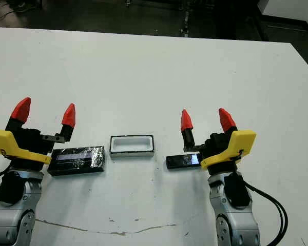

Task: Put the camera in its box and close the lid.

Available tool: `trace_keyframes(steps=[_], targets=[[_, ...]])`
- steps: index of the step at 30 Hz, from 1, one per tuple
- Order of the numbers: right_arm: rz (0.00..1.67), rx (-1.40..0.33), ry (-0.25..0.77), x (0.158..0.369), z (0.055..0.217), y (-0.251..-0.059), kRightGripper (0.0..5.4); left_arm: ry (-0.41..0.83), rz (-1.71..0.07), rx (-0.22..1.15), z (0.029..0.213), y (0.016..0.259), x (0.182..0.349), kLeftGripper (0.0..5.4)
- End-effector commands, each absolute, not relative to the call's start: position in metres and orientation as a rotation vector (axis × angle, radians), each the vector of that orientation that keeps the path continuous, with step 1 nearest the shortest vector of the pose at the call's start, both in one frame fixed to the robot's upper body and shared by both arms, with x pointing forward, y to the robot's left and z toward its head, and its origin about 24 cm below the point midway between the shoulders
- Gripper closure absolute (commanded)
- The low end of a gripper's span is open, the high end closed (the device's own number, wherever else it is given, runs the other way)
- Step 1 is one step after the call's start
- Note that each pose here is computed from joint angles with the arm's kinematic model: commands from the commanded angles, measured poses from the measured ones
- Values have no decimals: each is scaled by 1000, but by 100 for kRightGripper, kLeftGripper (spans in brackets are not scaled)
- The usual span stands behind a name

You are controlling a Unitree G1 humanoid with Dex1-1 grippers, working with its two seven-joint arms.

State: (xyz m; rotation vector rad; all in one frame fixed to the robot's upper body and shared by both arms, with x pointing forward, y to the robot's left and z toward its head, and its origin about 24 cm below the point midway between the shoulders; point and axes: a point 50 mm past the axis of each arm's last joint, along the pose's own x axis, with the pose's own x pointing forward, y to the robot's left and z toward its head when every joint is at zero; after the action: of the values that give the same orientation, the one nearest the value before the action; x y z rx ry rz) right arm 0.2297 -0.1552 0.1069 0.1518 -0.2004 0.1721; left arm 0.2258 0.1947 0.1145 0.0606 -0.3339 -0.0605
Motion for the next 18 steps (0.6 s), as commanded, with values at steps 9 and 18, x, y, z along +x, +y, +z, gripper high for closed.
trace_keyframes(steps=[9, 18], targets=[[167, 136, -182, 230, 104, -158, 2, -307, -62, 54, 112, 194, 225, 0], [329, 1, -267, 242, 127, -180, 2, -307, -58, 54, 111, 193, 225, 0]])
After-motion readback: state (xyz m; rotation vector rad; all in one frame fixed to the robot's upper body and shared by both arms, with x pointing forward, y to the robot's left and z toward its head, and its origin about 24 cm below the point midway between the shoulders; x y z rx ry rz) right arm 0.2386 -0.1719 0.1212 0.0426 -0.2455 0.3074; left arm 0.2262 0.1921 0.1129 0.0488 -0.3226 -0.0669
